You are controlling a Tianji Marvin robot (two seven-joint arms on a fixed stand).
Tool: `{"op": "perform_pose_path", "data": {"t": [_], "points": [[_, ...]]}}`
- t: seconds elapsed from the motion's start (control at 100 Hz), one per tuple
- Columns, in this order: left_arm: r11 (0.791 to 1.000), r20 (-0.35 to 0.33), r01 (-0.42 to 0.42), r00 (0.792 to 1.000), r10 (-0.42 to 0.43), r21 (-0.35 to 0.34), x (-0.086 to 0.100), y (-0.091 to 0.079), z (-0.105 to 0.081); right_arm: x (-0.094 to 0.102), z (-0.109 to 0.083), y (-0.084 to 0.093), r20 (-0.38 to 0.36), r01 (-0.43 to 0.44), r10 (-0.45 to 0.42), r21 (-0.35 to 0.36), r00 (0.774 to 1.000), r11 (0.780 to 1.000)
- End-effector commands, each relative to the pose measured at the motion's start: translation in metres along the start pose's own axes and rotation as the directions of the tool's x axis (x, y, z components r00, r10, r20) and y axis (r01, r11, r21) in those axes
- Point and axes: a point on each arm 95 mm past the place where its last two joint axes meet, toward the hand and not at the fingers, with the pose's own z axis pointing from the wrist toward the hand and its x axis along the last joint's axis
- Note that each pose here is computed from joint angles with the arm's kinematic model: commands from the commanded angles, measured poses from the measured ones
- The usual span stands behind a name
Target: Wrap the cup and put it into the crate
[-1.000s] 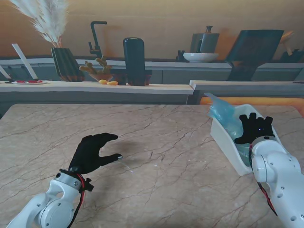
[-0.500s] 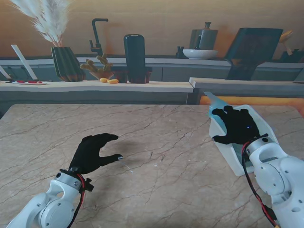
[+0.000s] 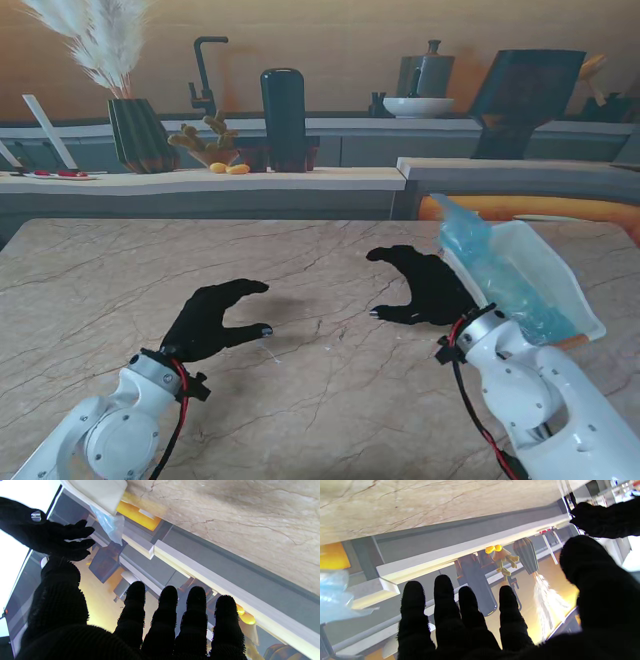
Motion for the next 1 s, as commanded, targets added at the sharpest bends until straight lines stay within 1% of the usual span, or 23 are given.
{"op": "perform_pose_path", "data": {"t": [0.0,0.05,0.09,0.29,0.37,0.46,0.59,0.77,0.9,0.99], "points": [[0.999,-0.004,0.015,1.0,-0.015,-0.028,-0.002,0.001,-0.004,0.007,-0.002,-0.018,-0.006,-0.083,0.083,0.031,0.997,0.996],[0.999,-0.011,0.02,1.0,-0.021,-0.049,-0.004,-0.001,-0.006,0.009,-0.002,-0.024,-0.015,-0.138,0.139,0.038,0.99,0.99],[0.999,-0.016,0.02,1.0,-0.02,-0.051,-0.005,-0.002,-0.008,0.01,-0.001,-0.028,-0.029,-0.171,0.173,0.043,0.985,0.984],[1.0,-0.03,0.015,0.999,-0.015,0.005,-0.005,-0.002,-0.016,0.013,-0.003,-0.041,-0.073,-0.288,0.291,0.048,0.954,0.956],[0.999,-0.043,0.026,0.999,-0.025,0.025,-0.004,-0.002,-0.018,0.014,-0.007,-0.047,-0.076,-0.324,0.327,0.049,0.942,0.945],[0.998,-0.058,0.04,0.998,-0.038,0.043,-0.003,-0.001,-0.02,0.014,-0.01,-0.053,-0.078,-0.332,0.335,0.053,0.939,0.942],[0.998,-0.07,0.042,0.997,-0.038,0.048,-0.001,-0.001,-0.023,0.017,-0.012,-0.054,-0.091,-0.348,0.351,0.055,0.932,0.936],[0.999,-0.084,0.027,0.996,-0.024,0.03,-0.001,-0.003,-0.024,0.025,-0.019,-0.051,-0.166,-0.338,0.336,0.019,0.927,0.941],[0.999,-0.092,0.051,0.995,-0.05,0.013,-0.001,-0.004,-0.023,0.032,-0.024,-0.048,-0.215,-0.338,0.327,-0.016,0.92,0.941],[0.998,-0.095,0.067,0.993,-0.065,0.008,-0.001,-0.003,-0.022,0.036,-0.026,-0.047,-0.229,-0.341,0.328,-0.019,0.917,0.94]]}}
